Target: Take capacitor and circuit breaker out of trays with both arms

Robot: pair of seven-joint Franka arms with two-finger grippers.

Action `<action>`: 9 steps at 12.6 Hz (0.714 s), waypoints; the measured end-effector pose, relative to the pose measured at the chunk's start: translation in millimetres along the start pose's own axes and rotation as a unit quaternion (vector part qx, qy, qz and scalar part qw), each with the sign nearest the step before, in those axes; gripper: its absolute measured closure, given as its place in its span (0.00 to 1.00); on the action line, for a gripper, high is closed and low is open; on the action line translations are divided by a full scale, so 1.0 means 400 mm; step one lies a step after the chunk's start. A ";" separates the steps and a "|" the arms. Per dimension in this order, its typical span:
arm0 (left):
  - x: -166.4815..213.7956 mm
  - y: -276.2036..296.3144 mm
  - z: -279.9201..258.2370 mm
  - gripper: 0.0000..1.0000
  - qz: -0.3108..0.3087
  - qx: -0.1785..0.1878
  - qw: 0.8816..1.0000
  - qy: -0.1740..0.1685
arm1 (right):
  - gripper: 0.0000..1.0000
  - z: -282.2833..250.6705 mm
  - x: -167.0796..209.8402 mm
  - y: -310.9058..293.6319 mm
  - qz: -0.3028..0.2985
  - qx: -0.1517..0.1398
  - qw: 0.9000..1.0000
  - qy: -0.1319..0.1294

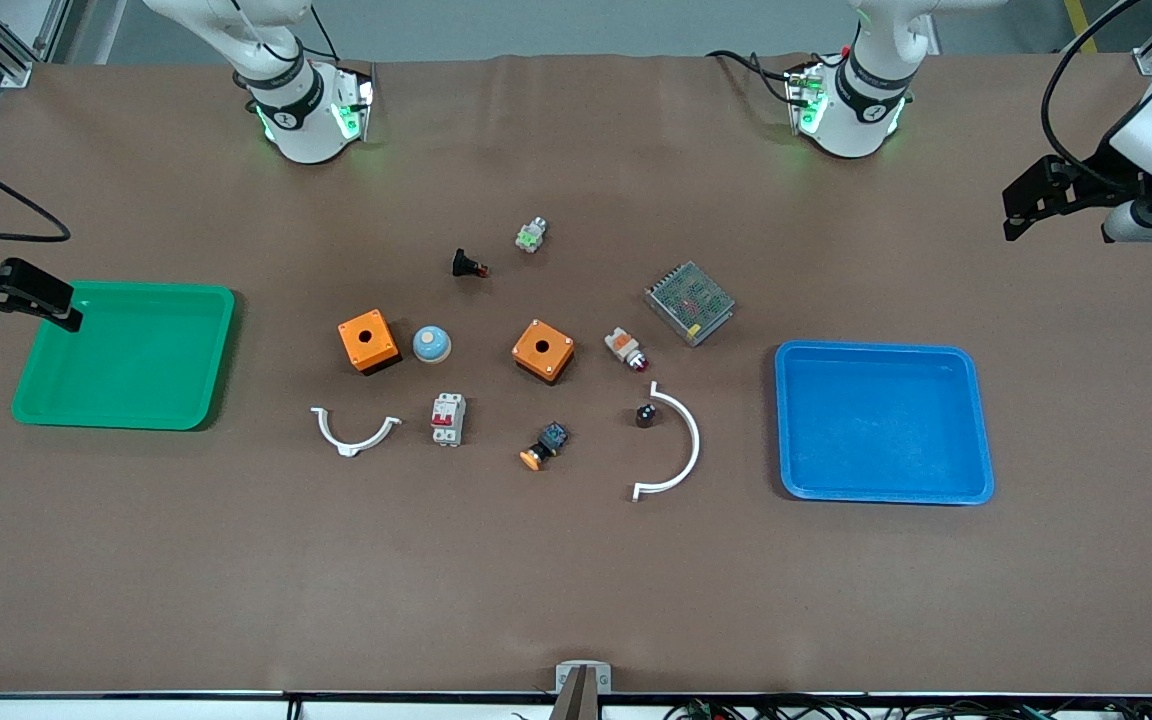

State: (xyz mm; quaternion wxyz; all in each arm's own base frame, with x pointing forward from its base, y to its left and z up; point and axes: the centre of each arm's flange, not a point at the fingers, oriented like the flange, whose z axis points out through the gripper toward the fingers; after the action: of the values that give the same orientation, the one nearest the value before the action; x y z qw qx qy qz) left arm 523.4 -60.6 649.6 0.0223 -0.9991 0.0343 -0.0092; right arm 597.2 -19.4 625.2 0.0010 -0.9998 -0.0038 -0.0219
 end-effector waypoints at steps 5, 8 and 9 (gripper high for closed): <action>-0.006 0.000 -0.009 0.00 0.000 0.000 1.000 0.001 | 0.00 -0.011 -0.021 -0.026 -0.003 0.010 1.000 -0.005; -0.009 0.000 -0.014 0.00 0.000 0.000 1.000 0.002 | 0.00 -0.002 -0.029 -0.024 -0.002 0.011 1.000 -0.019; -0.010 0.000 -0.016 0.00 0.000 0.001 1.000 0.002 | 0.00 -0.002 -0.029 -0.021 -0.001 0.010 1.000 -0.019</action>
State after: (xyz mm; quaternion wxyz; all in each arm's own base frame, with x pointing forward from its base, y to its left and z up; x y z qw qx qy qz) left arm 519.2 -60.5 655.9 0.0227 -0.9991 0.0341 -0.0112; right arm 585.5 -10.9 625.6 0.0114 -0.9999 -0.0049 -0.0028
